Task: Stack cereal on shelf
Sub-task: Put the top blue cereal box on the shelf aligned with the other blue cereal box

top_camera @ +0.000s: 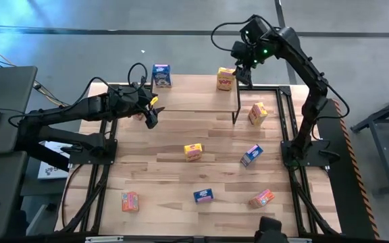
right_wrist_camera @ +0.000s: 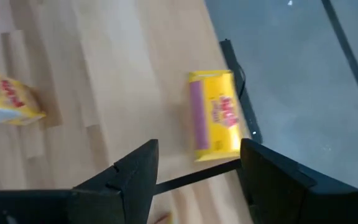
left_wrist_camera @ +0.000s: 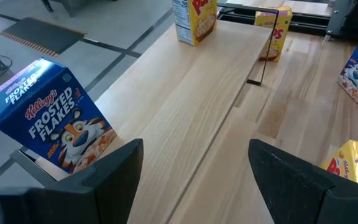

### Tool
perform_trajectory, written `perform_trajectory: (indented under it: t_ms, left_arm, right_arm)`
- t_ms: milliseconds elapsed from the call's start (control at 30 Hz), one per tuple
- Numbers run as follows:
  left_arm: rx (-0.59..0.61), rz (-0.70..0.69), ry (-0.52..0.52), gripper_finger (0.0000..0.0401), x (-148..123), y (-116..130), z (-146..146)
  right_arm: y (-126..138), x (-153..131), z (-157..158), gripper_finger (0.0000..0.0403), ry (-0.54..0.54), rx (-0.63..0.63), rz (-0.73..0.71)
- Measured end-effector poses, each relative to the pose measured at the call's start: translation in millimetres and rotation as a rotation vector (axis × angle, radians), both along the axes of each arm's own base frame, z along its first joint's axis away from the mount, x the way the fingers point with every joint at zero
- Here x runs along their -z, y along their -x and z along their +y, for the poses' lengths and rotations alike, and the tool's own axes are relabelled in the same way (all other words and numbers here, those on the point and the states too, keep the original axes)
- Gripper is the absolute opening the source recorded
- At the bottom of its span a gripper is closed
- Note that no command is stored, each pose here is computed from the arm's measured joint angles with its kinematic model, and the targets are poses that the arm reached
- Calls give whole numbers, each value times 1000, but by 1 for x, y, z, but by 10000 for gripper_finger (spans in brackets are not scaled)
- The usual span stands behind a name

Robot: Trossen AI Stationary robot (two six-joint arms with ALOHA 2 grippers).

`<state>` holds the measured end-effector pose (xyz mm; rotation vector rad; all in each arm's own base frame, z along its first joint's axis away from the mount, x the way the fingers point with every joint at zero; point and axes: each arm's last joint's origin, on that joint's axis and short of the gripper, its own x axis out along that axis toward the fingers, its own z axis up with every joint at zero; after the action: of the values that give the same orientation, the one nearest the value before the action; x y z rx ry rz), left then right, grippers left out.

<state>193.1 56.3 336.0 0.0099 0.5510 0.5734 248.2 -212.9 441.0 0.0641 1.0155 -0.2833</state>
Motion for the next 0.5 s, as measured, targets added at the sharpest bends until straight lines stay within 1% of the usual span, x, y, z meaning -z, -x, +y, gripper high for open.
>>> perform_trajectory:
  t_ms: [133, 200, 400, 500]
  left_arm:
    - [0, 0, 0, 282, 0, 0, 0]
    - [0, 0, 0, 282, 0, 0, 0]
    - [-1, -1, 0, 282, 0, 0, 0]
    - [-1, -1, 0, 282, 0, 0, 0]
  right_arm:
    - [-2, -3, 17, 220, -35, -19, 33]
    - [-6, -5, 25, 220, -42, -25, 22]
    - [-13, -15, 61, 220, -37, -105, -5]
    - [-13, -21, 78, 220, -20, -112, -16]
